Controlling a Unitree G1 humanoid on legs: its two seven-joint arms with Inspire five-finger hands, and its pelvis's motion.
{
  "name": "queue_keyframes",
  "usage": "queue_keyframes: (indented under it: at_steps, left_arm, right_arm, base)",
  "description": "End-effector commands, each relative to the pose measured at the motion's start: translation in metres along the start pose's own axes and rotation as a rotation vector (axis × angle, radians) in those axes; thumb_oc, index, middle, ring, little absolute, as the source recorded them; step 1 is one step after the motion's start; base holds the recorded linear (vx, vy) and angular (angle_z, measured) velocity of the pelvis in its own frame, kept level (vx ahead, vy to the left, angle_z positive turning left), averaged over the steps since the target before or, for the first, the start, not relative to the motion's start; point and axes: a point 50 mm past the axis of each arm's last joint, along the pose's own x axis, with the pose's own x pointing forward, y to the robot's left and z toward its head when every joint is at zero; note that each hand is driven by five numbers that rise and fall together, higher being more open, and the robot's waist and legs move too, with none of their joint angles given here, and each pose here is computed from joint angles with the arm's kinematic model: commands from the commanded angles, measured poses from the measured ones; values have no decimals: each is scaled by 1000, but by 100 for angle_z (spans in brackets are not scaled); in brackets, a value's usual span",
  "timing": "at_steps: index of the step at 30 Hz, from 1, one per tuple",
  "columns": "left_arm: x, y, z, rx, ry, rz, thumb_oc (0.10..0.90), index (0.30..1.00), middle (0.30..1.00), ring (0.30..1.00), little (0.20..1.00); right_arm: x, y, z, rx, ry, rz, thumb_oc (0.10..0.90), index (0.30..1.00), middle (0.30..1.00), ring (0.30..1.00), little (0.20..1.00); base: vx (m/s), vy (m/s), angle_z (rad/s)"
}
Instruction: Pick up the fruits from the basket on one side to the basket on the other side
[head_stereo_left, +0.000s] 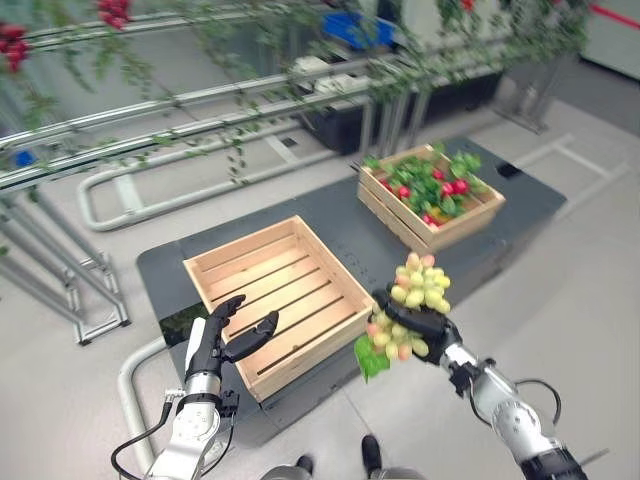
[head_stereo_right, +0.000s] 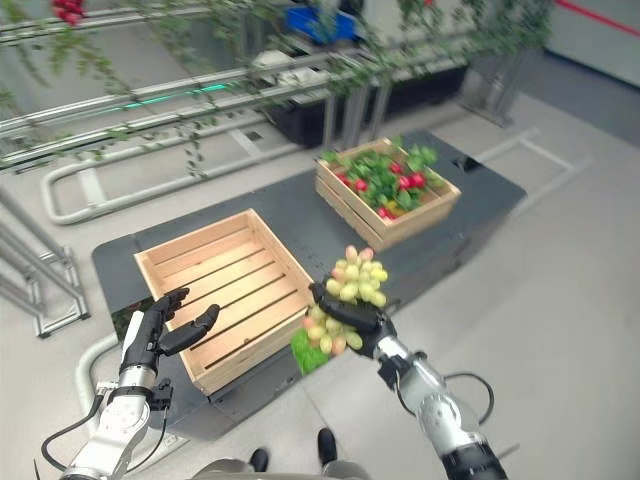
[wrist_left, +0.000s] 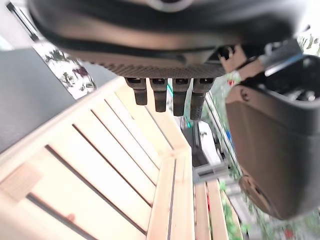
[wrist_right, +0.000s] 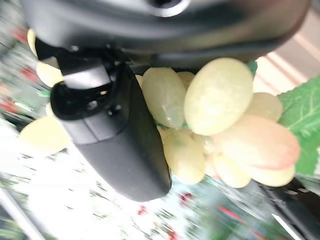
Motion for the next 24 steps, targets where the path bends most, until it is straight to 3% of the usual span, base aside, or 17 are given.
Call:
queue_keyframes:
  at_steps: [1, 6, 14, 19, 24]
  left_arm:
    - [35, 29, 89, -81, -451, 162, 800, 900, 900, 900, 900]
    - [42, 37, 104, -152, -502, 160, 800, 900, 900, 900, 900]
    - [40, 5, 115, -405, -472, 18, 800, 900, 900, 900, 900]
    - [29, 16, 104, -598, -395, 26, 800, 900, 900, 900, 900]
    - [29, -1, 98, -713, -307, 91, 800, 900, 900, 900, 900]
  right_arm:
    - [16, 40, 52, -46, -283, 210, 400, 300, 300, 300, 300]
    - [10, 33, 59, -38, -335, 185, 400, 300, 300, 300, 300]
    - [-2, 42, 62, -117, -357, 200, 400, 300, 300, 300, 300]
    - [1, 56, 60, -217, -313, 289, 400, 300, 300, 300, 300]
    - [12, 61, 54, -225, -292, 307, 400, 300, 300, 300, 300]
  base:
    - [-131, 110, -34]
    - [-170, 145, -31]
    - [-146, 127, -25]
    - [-197, 93, -99]
    - [-31, -102, -67]
